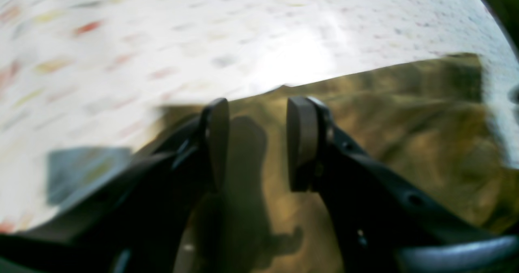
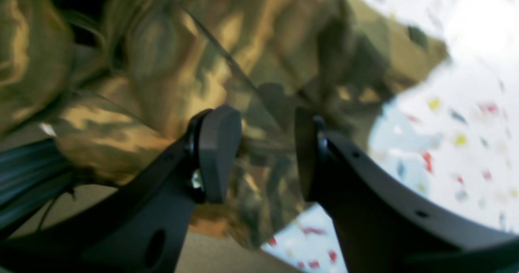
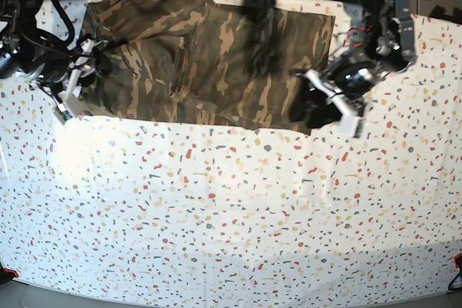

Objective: Fold the T-shirt properly
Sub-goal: 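Withdraw both grippers from the folded shirt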

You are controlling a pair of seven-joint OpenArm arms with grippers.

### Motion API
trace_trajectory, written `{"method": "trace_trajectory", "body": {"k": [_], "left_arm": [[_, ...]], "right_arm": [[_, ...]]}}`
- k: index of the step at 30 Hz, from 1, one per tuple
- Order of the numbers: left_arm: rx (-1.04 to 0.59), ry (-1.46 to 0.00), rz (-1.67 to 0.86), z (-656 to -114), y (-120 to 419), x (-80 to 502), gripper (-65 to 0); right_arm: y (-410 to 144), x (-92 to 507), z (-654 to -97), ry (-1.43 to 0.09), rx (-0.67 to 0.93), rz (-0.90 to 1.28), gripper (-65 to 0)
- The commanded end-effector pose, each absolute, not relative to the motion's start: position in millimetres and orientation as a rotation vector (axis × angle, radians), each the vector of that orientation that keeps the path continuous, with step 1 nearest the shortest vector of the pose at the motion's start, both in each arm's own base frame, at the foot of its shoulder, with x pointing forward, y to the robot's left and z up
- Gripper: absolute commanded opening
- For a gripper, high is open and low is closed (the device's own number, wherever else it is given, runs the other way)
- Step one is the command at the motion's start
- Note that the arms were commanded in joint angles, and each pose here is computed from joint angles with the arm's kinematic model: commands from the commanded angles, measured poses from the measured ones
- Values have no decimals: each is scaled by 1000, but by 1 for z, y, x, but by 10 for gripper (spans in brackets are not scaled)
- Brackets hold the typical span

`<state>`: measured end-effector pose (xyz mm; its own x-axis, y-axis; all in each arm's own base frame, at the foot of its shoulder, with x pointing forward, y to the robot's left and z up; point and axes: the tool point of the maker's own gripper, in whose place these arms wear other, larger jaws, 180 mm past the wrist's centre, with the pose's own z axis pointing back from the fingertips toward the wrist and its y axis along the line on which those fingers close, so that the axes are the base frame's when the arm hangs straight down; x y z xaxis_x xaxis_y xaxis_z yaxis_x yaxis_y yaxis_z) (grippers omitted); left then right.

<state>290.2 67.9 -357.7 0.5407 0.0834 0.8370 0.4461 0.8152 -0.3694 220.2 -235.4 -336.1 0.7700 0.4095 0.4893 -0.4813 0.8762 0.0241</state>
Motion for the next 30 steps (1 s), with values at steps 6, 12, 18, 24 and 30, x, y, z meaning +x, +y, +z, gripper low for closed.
{"method": "trace_trajectory", "body": {"k": [6,12,18,24,30], "left_arm": [[-547,-1037,-204,-356,110,277,-418],[-546,-1016,-193,-363,123,257,-418],[-543,-979,-189,-373,123,243,-418],[-544,-979,-189,-373,123,243,-418],[-545,-979,-188,-373,123,243,-418]], "right_arm": [[-286,215,-329,-465,169,362,-385],[-324,201,-349,-374,207,232,-385],[-338,185,-375,-316,286,93,-384],[-351,187,-388,-368,302,-7,-300],[-354,183,-393,-355,306,-29,-281]]}}
